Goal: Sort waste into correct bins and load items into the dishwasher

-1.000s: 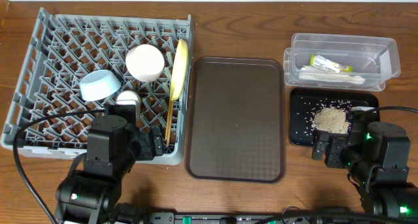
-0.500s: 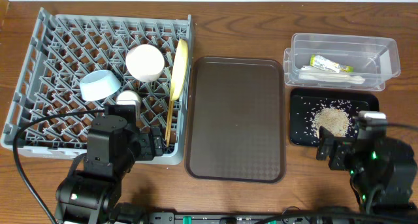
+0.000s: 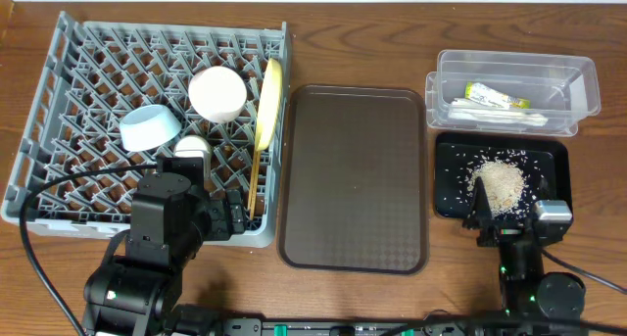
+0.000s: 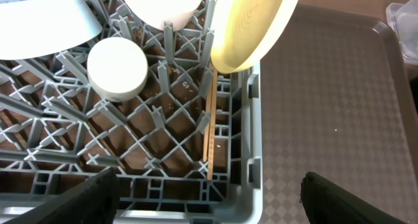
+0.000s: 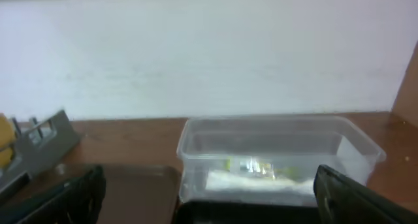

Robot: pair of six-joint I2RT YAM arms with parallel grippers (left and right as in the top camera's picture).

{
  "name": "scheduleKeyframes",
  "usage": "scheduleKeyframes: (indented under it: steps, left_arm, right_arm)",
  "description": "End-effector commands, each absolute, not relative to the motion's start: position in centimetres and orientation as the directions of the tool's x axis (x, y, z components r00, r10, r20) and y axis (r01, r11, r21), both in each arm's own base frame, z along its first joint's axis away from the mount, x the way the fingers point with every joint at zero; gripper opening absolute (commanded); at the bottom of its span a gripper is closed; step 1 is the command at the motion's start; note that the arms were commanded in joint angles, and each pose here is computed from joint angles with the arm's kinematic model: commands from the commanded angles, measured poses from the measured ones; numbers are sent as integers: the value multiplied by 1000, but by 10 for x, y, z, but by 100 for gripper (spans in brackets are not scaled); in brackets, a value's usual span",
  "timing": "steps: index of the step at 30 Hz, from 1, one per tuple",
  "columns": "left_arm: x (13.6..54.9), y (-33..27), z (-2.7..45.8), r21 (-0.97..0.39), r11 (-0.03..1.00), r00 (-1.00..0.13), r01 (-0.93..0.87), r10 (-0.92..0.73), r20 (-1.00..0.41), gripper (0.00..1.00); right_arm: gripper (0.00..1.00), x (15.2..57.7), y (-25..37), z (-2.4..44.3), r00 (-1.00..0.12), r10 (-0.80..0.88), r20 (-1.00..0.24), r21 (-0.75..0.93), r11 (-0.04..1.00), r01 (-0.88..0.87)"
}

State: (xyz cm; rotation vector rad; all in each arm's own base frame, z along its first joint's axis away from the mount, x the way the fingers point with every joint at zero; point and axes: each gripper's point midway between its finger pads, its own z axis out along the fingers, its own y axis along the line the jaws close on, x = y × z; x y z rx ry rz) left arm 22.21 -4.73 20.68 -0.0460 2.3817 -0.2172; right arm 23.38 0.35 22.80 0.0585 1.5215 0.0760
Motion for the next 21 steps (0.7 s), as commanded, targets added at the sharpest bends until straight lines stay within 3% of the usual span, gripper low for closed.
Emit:
scheduleKeyframes:
  steps: [1,4,9,12,21]
  left_arm:
    - [223,-45,205,-157,987,-731,25,-89,-677,91]
    - [223,-45,205,-157,987,-731,25,-89,-677,91]
    - [222,-45,205,-157,987,-731,26,-88,-677,91]
    - [222,-45,205,-157,987,-731,25,-89,-677,91]
    - [223,-45,205,-157,987,-731,25,-89,-677,91]
  right_arm:
    - [99,239,7,223,112,74,-991,71,997,-30]
    - [99,243,7,217,169,76,-983,72,997,-34]
    - [99,245,4,202,110,26,-994,26,1000,-9]
    - [99,246,7,155,-82,5,-997,7,1000,-24]
    - [99,246,7,157,-74,-4,-997,-2,1000,-26]
